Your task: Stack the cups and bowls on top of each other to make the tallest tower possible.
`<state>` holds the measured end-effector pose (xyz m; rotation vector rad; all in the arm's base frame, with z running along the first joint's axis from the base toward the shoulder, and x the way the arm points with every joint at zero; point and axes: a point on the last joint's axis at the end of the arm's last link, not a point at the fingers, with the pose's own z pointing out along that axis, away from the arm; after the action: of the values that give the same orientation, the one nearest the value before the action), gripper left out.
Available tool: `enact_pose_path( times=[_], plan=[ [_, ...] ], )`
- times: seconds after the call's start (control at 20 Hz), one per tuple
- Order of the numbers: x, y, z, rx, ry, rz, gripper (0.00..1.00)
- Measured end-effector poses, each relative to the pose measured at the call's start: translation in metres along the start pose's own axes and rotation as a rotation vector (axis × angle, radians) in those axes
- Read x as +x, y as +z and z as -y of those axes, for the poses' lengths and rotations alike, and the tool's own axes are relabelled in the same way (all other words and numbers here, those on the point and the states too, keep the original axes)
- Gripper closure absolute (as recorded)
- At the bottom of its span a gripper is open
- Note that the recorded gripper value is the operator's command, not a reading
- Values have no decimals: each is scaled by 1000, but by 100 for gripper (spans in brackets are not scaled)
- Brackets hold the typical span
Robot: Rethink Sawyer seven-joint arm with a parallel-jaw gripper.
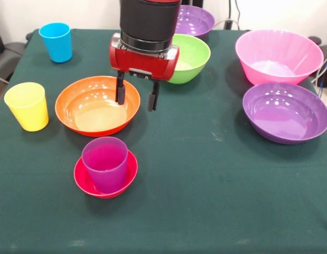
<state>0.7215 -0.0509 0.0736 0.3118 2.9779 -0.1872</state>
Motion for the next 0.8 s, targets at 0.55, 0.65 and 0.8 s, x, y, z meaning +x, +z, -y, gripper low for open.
enact_pose_path(
  times=[0.55,0.65,0.8],
  plan=[
    [3,15,12,21,5,35,0],
    [5,20,14,25,5,36,0],
    [11,30,18,37,4,32,0]
  ],
)
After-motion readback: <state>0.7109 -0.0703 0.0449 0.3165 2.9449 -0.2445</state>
